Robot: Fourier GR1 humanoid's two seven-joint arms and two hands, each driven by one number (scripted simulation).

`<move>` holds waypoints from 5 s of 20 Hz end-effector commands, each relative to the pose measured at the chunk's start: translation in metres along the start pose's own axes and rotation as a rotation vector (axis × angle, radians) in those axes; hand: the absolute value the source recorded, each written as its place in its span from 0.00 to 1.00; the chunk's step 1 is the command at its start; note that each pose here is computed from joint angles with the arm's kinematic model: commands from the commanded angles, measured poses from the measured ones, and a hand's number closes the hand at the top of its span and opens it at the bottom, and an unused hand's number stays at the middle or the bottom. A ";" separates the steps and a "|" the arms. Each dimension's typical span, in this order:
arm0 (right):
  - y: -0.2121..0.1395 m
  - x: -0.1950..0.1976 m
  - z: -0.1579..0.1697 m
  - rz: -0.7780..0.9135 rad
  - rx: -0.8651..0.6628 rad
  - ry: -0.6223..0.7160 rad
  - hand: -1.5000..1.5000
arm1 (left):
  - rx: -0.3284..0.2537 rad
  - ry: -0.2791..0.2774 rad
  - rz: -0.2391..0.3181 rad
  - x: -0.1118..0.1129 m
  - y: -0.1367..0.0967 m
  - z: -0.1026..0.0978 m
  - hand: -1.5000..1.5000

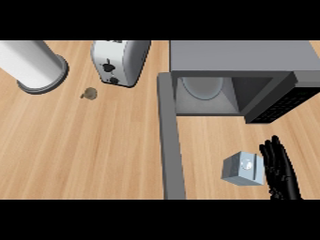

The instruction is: Pick up the milk, place it into the microwave and close the microwave

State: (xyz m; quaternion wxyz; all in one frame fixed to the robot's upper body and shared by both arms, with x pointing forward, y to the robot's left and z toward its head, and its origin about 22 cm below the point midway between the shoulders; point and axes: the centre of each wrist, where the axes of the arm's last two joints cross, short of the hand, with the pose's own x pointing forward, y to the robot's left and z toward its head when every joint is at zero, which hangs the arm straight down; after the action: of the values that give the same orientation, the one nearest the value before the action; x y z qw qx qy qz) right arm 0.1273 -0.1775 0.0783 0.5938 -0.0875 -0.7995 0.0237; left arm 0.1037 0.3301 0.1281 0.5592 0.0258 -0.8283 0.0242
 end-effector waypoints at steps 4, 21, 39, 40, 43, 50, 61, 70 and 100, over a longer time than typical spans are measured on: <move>-0.011 -0.050 -0.007 0.024 -0.067 0.056 0.00 | -0.012 0.014 0.009 -0.006 0.008 0.006 0.00; -0.057 -0.159 0.026 0.026 -0.087 0.108 0.00 | 0.000 -0.013 0.009 0.005 0.003 0.011 0.00; -0.070 -0.233 0.004 0.087 -0.056 0.110 0.00 | -0.005 0.001 0.000 0.020 0.018 0.029 0.00; -0.054 -0.230 -0.006 0.094 -0.032 0.101 0.00 | -0.003 -0.009 0.000 0.018 0.017 0.014 0.00; -0.064 -0.231 -0.004 0.072 -0.024 0.079 1.00 | -0.023 -0.002 -0.008 0.016 0.033 0.034 0.00; -0.025 -0.239 -0.013 0.096 0.005 -0.067 1.00 | -0.004 -0.001 0.017 0.013 0.018 0.032 0.00; -0.065 -0.253 -0.096 0.009 0.118 -0.098 1.00 | -0.019 -0.002 0.004 0.015 0.026 0.024 0.00; -0.028 -0.221 -0.091 -0.143 0.213 -0.147 1.00 | 0.005 0.017 0.018 -0.004 0.031 0.042 0.00; 0.058 -0.122 -0.276 0.391 0.102 -0.111 1.00 | -0.029 0.021 0.001 -0.003 0.041 0.008 0.00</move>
State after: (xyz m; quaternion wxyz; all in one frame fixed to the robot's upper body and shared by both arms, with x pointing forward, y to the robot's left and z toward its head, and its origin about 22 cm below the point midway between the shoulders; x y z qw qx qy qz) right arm 0.4135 -0.1708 0.0174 0.5394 -0.1747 -0.8028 0.1845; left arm 0.0888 0.3781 0.1226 0.5661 0.0166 -0.8239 0.0211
